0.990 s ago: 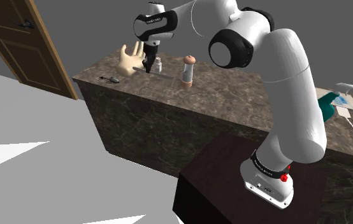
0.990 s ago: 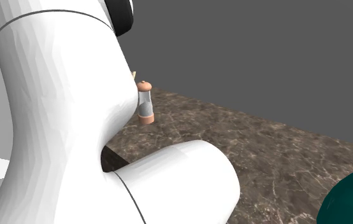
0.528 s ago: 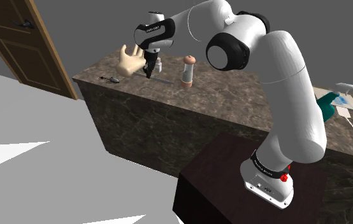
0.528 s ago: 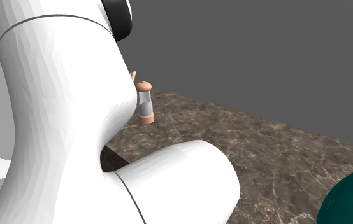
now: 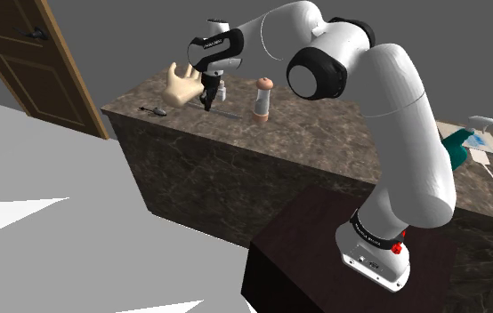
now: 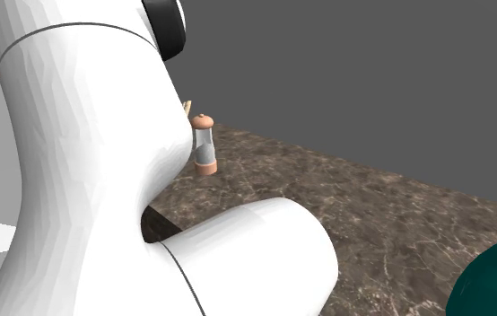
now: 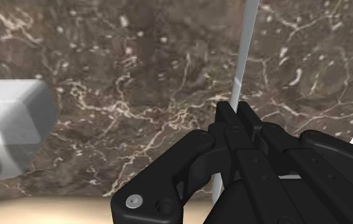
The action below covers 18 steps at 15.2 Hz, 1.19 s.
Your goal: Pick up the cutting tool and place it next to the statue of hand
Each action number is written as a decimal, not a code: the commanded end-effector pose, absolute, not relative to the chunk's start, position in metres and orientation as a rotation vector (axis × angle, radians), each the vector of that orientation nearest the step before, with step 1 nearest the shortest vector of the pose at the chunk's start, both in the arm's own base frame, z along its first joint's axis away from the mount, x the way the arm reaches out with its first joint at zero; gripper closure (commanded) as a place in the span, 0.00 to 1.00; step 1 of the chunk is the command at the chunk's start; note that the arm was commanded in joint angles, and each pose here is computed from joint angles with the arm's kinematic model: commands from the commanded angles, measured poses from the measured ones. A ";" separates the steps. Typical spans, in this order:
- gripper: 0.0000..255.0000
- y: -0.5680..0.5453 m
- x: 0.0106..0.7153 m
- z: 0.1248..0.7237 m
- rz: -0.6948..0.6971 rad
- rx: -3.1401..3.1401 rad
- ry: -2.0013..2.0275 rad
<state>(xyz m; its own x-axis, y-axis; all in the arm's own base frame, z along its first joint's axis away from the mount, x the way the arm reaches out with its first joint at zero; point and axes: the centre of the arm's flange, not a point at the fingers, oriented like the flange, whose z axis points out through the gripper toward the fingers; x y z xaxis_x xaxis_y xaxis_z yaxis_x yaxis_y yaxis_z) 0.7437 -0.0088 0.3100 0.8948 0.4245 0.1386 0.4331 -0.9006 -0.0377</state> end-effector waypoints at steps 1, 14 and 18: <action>0.00 -0.009 0.744 0.310 -0.196 -2.992 -0.678; 0.00 -0.013 0.738 0.360 -0.196 -2.992 -0.678; 0.00 -0.013 0.738 0.360 -0.196 -2.992 -0.678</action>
<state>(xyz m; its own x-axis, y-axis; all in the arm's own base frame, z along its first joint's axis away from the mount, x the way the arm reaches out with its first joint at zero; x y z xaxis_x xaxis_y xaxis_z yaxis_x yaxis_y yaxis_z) 0.7383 -0.0135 0.3595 0.8947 0.4245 0.1387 0.4331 -0.9006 -0.0377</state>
